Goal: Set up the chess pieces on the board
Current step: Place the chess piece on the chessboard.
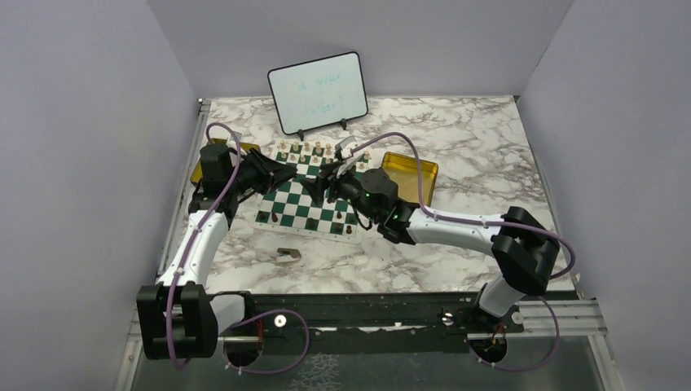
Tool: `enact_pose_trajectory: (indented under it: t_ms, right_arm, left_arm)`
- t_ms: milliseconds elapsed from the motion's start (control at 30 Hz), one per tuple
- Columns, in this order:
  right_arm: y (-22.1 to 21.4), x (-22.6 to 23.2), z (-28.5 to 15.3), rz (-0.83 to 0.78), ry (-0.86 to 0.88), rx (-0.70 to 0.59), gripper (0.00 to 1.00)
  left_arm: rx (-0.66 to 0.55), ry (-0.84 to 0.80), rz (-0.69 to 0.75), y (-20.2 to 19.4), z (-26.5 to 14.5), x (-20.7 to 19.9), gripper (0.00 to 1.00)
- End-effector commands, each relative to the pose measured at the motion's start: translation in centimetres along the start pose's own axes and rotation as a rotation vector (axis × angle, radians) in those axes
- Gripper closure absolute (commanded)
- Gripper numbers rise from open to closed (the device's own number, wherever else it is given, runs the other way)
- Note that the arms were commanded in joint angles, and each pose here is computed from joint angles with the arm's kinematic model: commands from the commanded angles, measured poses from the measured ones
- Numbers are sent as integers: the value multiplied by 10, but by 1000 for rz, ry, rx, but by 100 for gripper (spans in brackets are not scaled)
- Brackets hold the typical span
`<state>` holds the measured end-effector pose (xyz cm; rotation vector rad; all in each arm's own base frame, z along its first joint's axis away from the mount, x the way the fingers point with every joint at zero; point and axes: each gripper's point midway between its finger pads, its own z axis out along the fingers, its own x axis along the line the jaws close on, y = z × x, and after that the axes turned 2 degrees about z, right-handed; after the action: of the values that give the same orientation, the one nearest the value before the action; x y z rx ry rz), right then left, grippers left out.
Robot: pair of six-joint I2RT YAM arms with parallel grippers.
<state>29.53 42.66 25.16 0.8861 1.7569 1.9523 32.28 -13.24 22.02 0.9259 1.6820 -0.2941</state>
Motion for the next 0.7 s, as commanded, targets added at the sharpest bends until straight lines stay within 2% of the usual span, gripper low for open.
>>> enact_pose_trajectory:
  t_ms: [0,467,600,667]
  right_arm:
    - [7,12,14,41,14,-42,32]
    - [-12,21,43,76,-12,-16,39]
    - [-21,16,48,96,-51,9,44]
    - [-24,15,50,103,-59,14,50]
  left_arm:
    - [6,-60,22,-4,-5,-15,81]
    - [18,-78,-1,-9,-7,-17,81]
    - [22,-83,-10,-11,-8,-18,81]
    - [21,-85,-10,-12,-9,-20,81]
